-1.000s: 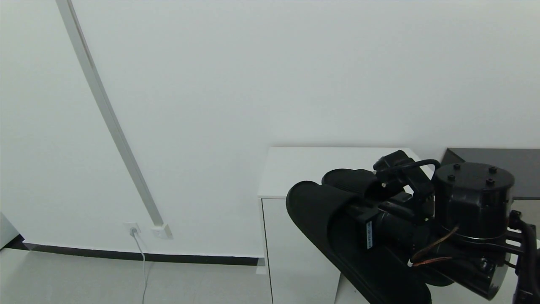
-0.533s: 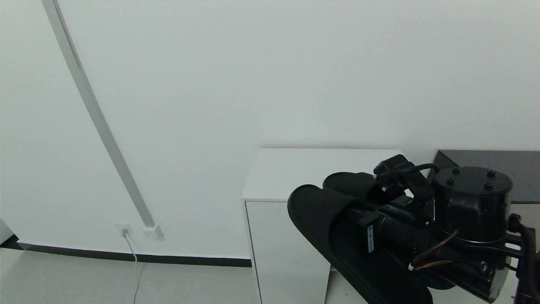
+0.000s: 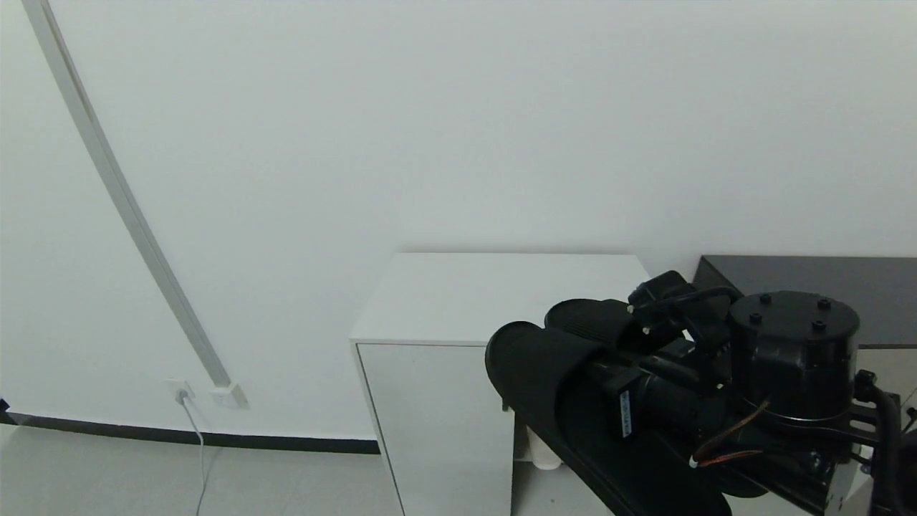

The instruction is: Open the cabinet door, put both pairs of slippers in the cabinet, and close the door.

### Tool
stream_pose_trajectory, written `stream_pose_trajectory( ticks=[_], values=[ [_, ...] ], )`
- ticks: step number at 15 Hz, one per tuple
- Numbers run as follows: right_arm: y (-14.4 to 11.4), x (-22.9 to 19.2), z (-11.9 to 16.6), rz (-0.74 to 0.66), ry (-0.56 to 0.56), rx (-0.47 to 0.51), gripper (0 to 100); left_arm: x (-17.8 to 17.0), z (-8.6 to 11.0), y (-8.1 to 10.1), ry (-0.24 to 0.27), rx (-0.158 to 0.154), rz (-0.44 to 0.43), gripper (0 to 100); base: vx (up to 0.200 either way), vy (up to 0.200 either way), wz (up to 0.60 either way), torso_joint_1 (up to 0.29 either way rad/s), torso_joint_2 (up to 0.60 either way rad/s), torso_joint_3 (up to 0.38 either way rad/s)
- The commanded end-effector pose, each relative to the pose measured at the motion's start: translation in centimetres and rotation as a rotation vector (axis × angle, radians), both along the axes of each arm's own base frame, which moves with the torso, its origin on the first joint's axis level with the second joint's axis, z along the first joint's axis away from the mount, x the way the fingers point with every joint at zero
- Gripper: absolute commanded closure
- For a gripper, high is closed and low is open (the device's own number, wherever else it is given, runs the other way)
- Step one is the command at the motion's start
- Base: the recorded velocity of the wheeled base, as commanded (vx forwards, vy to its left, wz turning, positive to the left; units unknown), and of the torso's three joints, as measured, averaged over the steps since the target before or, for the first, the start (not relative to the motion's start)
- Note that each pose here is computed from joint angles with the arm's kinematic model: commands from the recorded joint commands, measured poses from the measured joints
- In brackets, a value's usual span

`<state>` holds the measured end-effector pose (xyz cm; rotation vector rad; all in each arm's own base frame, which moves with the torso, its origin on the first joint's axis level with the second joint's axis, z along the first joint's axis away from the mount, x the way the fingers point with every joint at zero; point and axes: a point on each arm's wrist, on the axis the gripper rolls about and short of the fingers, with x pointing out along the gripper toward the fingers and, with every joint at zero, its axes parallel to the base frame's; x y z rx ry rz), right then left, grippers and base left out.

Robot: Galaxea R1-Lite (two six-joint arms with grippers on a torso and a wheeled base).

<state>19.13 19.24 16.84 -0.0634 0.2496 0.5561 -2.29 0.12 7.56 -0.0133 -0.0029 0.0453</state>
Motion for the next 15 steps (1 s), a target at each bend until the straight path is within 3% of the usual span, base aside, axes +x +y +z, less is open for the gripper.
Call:
stream_pose_trajectory(
  ticks=[1, 7, 15],
  values=[
    [0.05, 0.03, -0.1, 0.001, 0.002, -0.003, 100, 0.01, 0.01, 0.0, 0.001, -0.001, 0.001, 100, 0.0, -0.2, 0.0, -0.002, 0.0, 0.007],
    [-0.09, -0.11, -0.55, 0.01, -0.004, -0.02, 100, 0.01, 0.01, 0.0, 0.001, -0.002, 0.002, 100, 0.0, -0.2, 0.0, 0.003, 0.0, 0.003],
    [0.2, 0.18, -0.96, 0.006, -0.023, -0.007, 100, 0.01, 0.01, 0.0, 0.001, -0.001, 0.002, 100, 0.0, 0.0, 0.0, 0.0, 0.0, 0.0]
  ],
)
